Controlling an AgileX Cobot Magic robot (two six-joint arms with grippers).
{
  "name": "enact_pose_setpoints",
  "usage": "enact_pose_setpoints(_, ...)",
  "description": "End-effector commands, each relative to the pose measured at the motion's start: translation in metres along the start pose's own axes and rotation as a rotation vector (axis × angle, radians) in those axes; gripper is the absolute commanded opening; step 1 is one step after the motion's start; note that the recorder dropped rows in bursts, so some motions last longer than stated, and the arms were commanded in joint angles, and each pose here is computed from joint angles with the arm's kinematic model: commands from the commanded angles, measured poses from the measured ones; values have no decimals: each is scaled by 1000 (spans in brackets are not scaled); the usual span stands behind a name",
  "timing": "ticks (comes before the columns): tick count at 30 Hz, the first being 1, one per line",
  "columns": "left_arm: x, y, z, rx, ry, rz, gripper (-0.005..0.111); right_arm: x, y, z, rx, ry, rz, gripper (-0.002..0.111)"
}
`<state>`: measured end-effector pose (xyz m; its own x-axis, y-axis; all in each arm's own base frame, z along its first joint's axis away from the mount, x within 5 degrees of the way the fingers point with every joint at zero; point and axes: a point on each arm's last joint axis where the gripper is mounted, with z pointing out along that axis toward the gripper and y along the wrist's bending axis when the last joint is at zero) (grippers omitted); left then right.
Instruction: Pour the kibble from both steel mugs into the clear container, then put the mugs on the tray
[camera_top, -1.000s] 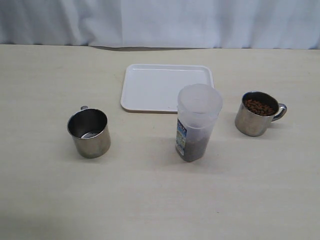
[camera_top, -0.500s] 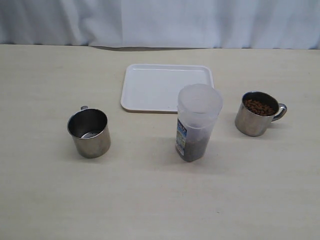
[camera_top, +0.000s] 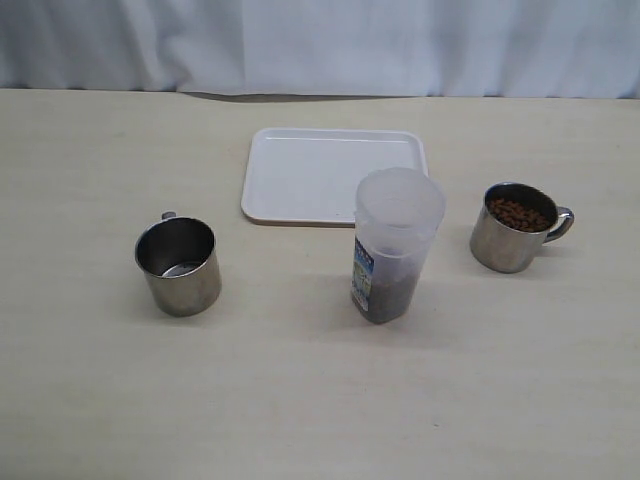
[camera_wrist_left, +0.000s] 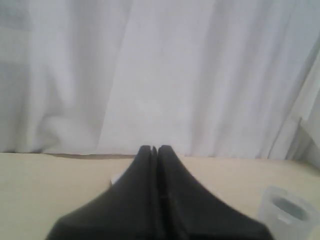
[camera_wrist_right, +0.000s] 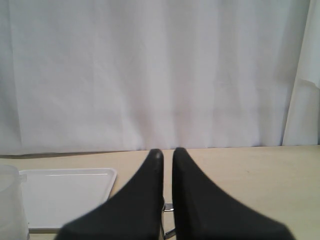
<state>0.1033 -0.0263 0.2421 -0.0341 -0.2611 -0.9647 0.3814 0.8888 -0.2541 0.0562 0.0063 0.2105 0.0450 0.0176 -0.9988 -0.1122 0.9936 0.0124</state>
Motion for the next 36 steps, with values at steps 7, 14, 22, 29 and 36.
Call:
enact_pose_setpoints(7, 19, -28, -13, 314, -70, 38, 0, 0, 0, 0, 4, -9, -6, 5)
enact_pose_setpoints(14, 25, -30, -13, 336, -15, 78, 0, 0, 0, 0, 4, -9, -6, 5)
enact_pose_setpoints(22, 24, -30, -13, 335, -17, 77, 0, 0, 0, 0, 4, -9, -6, 5)
enact_pose_setpoints(29, 10, -26, -13, 286, -162, -26, 0, 0, 0, 0, 4, -9, -6, 5)
enact_pose_setpoints(36, 7, -24, -14, 255, -199, -44, 0, 0, 0, 0, 4, -9, -6, 5)
